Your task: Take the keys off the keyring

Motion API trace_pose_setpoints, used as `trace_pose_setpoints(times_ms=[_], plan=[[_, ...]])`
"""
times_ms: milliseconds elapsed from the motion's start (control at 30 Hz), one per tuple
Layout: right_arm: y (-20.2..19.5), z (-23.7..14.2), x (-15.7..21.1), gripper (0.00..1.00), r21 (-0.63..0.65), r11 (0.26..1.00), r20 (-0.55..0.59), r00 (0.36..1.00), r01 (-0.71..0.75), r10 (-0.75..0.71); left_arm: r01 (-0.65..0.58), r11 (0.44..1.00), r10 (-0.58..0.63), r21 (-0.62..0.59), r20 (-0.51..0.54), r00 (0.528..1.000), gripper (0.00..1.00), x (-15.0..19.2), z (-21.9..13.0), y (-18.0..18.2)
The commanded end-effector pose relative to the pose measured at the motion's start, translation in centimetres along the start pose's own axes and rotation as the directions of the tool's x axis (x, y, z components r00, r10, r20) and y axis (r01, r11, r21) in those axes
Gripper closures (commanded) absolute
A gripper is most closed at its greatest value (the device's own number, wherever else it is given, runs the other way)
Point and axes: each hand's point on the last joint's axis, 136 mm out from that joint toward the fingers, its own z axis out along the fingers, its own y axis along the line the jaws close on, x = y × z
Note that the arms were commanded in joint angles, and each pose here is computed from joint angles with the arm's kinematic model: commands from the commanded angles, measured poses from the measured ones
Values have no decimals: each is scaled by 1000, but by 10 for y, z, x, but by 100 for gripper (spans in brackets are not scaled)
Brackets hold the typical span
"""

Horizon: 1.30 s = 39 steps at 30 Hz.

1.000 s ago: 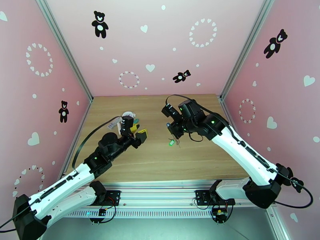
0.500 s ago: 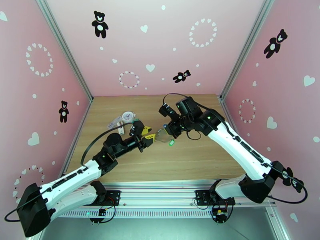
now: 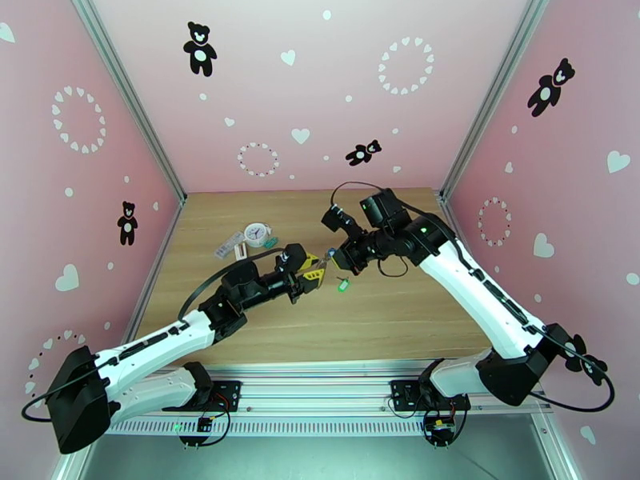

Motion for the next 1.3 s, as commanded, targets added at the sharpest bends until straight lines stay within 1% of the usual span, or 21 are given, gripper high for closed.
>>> trace_pose_setpoints(times_ms=[0,133,233,467,600,833,1100,1267], plan=[[13,-17,-4,100,-38,999,35,999,24,-22,-42,999,42,-2,41,998,67,-16,5,1],[12,-19,-1,100,-34,999,33,999,40,-38,-40,999,41,-33,39,998,68,-15,7,7],[16,-22,-2,100,-48,997,47,997,55,-53,-27,999,28,-31,46,999,68,-17,6,6],[17,-24,3,100,-41,995,56,994,94,-91,2,1000,-2,17,45,999,67,-14,6,-2],[22,-27,2,100,-61,992,69,991,114,-110,5,998,-7,58,32,999,68,-14,8,-8],[29,-33,3,100,-84,984,74,986,158,-152,-16,998,14,62,35,999,69,-11,11,-8],[35,-40,7,100,-95,977,88,979,190,-182,-38,996,34,83,49,998,71,-16,13,-12],[37,-39,3,100,-106,975,103,977,197,-186,-40,995,34,94,63,997,72,-21,14,-15]])
